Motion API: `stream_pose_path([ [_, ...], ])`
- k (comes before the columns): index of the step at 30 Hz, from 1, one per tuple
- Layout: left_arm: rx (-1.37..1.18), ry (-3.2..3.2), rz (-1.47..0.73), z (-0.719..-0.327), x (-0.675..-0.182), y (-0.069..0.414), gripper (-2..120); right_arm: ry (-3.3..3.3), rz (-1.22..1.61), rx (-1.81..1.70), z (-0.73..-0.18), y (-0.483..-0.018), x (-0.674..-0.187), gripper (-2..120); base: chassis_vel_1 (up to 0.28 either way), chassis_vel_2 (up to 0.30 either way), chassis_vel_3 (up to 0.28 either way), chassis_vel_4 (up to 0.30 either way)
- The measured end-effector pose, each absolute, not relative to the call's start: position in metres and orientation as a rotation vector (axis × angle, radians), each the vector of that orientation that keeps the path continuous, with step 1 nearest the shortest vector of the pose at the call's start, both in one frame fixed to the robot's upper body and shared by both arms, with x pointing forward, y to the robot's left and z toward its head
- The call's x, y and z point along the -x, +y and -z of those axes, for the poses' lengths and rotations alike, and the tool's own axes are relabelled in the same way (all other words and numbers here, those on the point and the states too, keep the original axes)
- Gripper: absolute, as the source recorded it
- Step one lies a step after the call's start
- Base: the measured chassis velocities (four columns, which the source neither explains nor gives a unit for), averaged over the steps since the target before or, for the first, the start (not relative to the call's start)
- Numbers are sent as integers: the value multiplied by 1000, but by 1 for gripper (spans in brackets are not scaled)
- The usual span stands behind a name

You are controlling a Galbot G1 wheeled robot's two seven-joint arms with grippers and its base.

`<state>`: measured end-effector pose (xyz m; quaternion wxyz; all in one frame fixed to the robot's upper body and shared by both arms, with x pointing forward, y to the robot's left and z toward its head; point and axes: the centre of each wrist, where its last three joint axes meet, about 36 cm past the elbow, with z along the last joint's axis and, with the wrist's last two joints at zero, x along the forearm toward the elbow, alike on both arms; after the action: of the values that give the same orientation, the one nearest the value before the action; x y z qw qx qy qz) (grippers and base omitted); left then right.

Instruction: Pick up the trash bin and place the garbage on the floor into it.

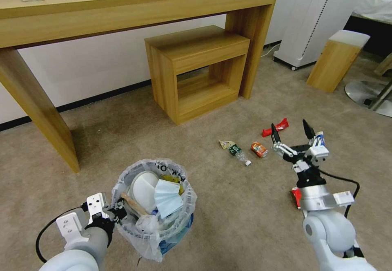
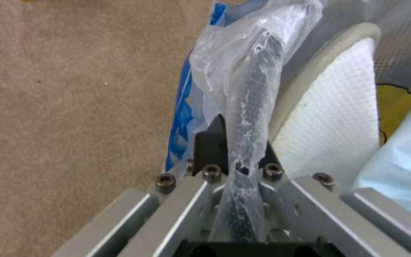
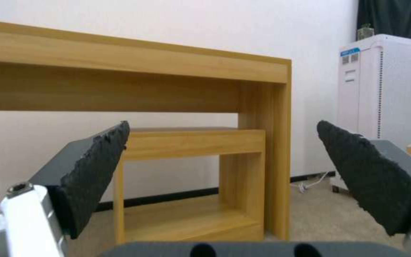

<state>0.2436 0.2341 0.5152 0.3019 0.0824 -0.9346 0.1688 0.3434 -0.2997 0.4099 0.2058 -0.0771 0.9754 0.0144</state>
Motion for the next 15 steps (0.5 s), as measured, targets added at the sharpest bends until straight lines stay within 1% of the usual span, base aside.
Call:
stream_pose_path([
  [5,-211,-2497,-436,-515,-245,233,0,2721,-33,211,-403,-298,-337,100,0,0,0,0],
  [9,-208,-2500,-430,-513,-246,233,0,2721,-27,206,-402,-299,-335,100,-47,43,63,-42],
  [13,-201,-2501,-430,-513,-246,232,0,2720,-18,206,-401,-298,-335,100,-140,140,134,-117],
  [15,-200,-2500,-430,-513,-246,232,0,2718,-16,207,-401,-298,-335,100,-214,182,170,-215],
])
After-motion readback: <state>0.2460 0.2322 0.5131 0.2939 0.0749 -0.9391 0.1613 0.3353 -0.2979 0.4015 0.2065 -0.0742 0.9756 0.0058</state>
